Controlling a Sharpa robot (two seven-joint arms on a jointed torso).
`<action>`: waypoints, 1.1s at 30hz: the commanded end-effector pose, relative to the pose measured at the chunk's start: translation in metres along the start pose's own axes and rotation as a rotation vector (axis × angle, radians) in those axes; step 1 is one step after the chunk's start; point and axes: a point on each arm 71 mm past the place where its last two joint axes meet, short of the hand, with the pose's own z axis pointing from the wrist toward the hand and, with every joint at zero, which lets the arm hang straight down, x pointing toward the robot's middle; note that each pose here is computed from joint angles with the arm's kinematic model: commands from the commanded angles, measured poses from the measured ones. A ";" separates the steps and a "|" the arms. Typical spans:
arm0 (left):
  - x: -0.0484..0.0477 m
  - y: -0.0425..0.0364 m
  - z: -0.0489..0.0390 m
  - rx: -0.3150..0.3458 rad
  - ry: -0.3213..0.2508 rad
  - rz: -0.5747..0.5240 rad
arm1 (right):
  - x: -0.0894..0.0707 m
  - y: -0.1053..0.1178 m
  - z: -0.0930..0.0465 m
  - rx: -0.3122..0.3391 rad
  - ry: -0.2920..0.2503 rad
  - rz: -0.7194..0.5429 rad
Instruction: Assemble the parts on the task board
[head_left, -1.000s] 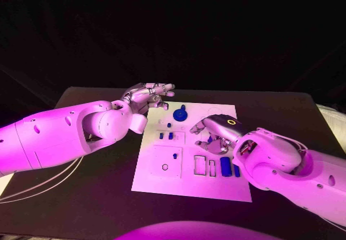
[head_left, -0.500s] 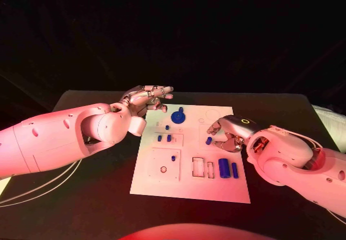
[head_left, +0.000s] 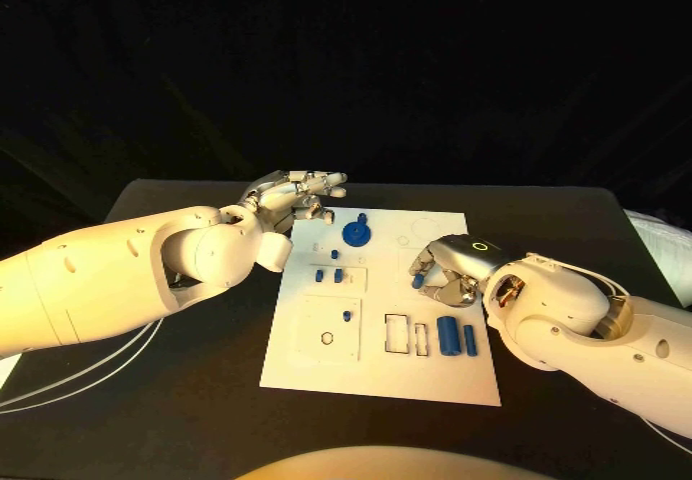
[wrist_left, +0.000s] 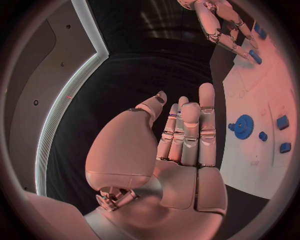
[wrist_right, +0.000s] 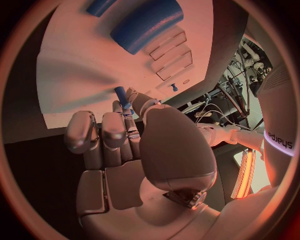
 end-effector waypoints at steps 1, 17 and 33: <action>0.0025 -0.0006 0.0003 0.005 0.024 -0.001 | 0.002 0.001 0.001 -0.009 0.016 -0.022; 0.0034 0.0000 0.0007 -0.001 0.033 -0.002 | -0.003 0.002 0.008 0.018 -0.097 0.025; 0.0016 0.0000 -0.0001 -0.002 0.031 0.001 | -0.019 0.013 -0.012 -0.003 -0.120 0.084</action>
